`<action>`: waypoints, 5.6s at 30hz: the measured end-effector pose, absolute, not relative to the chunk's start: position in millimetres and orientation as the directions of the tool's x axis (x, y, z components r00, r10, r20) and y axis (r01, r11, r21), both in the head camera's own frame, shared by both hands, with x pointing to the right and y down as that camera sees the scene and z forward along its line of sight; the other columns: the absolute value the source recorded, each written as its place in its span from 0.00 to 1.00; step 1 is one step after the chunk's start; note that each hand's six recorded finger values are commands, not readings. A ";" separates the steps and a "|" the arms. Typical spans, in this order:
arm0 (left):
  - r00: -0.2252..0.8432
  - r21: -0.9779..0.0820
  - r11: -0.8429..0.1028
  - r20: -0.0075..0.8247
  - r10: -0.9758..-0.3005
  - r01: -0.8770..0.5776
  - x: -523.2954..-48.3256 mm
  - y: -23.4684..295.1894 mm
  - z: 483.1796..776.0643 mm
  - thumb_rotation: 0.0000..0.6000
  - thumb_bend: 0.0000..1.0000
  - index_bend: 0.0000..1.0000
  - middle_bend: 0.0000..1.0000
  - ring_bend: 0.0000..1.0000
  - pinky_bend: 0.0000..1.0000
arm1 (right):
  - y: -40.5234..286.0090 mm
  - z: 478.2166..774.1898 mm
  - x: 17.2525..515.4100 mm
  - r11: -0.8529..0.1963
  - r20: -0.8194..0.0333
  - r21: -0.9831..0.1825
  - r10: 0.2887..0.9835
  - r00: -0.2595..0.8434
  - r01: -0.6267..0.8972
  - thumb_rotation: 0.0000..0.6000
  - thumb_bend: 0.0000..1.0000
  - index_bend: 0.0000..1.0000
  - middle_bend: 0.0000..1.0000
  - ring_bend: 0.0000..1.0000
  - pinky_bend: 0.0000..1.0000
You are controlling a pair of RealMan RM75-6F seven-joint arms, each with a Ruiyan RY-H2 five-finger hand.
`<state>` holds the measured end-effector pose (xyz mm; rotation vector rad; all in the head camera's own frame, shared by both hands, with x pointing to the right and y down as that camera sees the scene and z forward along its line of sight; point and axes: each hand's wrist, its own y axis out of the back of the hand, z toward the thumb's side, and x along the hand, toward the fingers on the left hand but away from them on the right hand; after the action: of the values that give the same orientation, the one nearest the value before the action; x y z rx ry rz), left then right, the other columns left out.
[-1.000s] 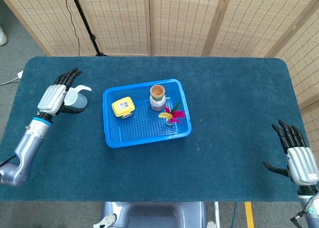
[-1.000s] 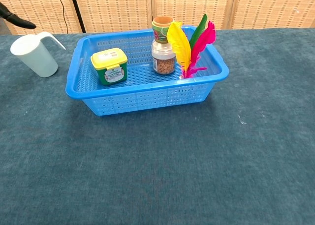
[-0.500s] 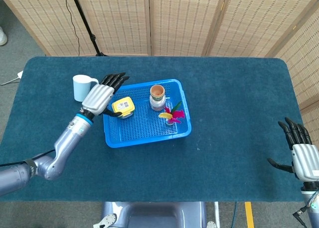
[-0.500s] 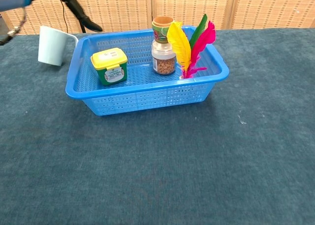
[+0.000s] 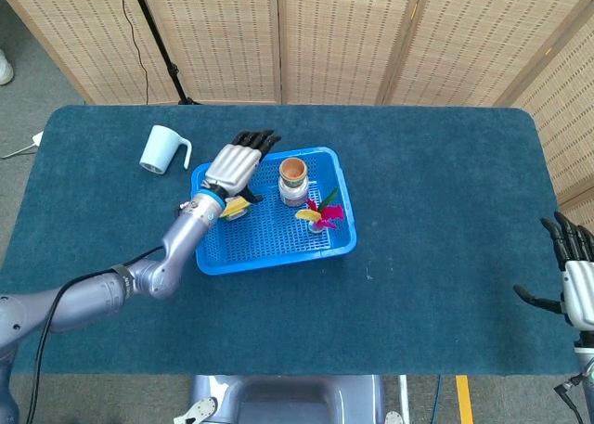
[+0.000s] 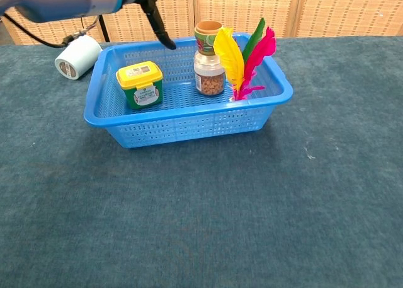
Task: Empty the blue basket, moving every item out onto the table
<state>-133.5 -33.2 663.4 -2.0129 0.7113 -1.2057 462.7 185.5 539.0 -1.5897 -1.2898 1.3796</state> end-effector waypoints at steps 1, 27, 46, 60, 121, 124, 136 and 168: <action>0.422 -0.774 -0.625 0.534 -0.733 -0.104 -128.3 -35.8 665.9 1.00 0.18 0.00 0.00 0.00 0.03 | 185.0 539.3 463.9 -0.294 -0.315 -0.922 0.948 -0.048 0.250 1.00 0.00 0.00 0.00 0.00 0.00; 0.423 -0.798 -0.602 0.542 -0.727 -0.012 -58.1 -52.4 682.7 1.00 0.34 0.54 0.41 0.46 0.50 | 181.9 540.3 479.9 -0.303 -0.341 -0.914 0.934 -0.107 0.271 1.00 0.00 0.00 0.00 0.00 0.00; 0.263 -0.840 -0.526 0.482 -0.836 -0.133 -236.8 -26.0 625.1 1.00 0.34 0.55 0.43 0.47 0.50 | 187.1 537.0 469.7 -0.320 -0.351 -0.902 0.934 -0.062 0.291 1.00 0.00 0.00 0.00 0.00 0.00; -0.004 -0.833 -0.532 0.539 -0.842 -0.153 -410.9 34.3 656.9 1.00 0.22 0.00 0.00 0.01 0.05 | 189.5 545.7 456.2 -0.365 -0.384 -0.890 0.923 -0.016 0.273 1.00 0.00 0.00 0.00 0.00 0.00; 0.330 -0.625 -0.758 0.686 -0.648 -0.190 -211.1 44.4 726.4 1.00 0.14 0.00 0.00 0.00 0.08 | 189.0 548.6 462.3 -0.377 -0.401 -0.883 0.916 -0.031 0.279 1.00 0.00 0.00 0.00 0.00 0.00; 0.329 -0.613 -0.768 0.698 -0.636 -0.184 -208.4 46.0 731.2 1.00 0.16 0.02 0.00 0.03 0.18 | 188.5 549.0 463.1 -0.378 -0.402 -0.883 0.915 -0.033 0.279 1.00 0.00 0.00 0.00 0.00 0.00; 0.313 -0.666 -0.715 0.647 -0.695 -0.212 -195.7 41.2 737.1 1.00 0.40 0.46 0.37 0.43 0.62 | 188.9 551.5 462.7 -0.389 -0.414 -0.875 0.910 -0.030 0.288 1.00 0.00 0.00 0.00 0.00 0.00; 0.326 -0.785 -0.479 0.368 -0.871 -0.392 -313.0 51.9 587.7 1.00 0.43 0.49 0.40 0.46 0.62 | 194.9 548.2 448.4 -0.406 -0.419 -0.864 0.908 0.025 0.297 1.00 0.00 0.00 0.00 0.00 0.00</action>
<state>-313.0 51.9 587.7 -2.0190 1.1067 -1.0765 448.4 194.9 548.2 -1.7439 -1.2281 1.3996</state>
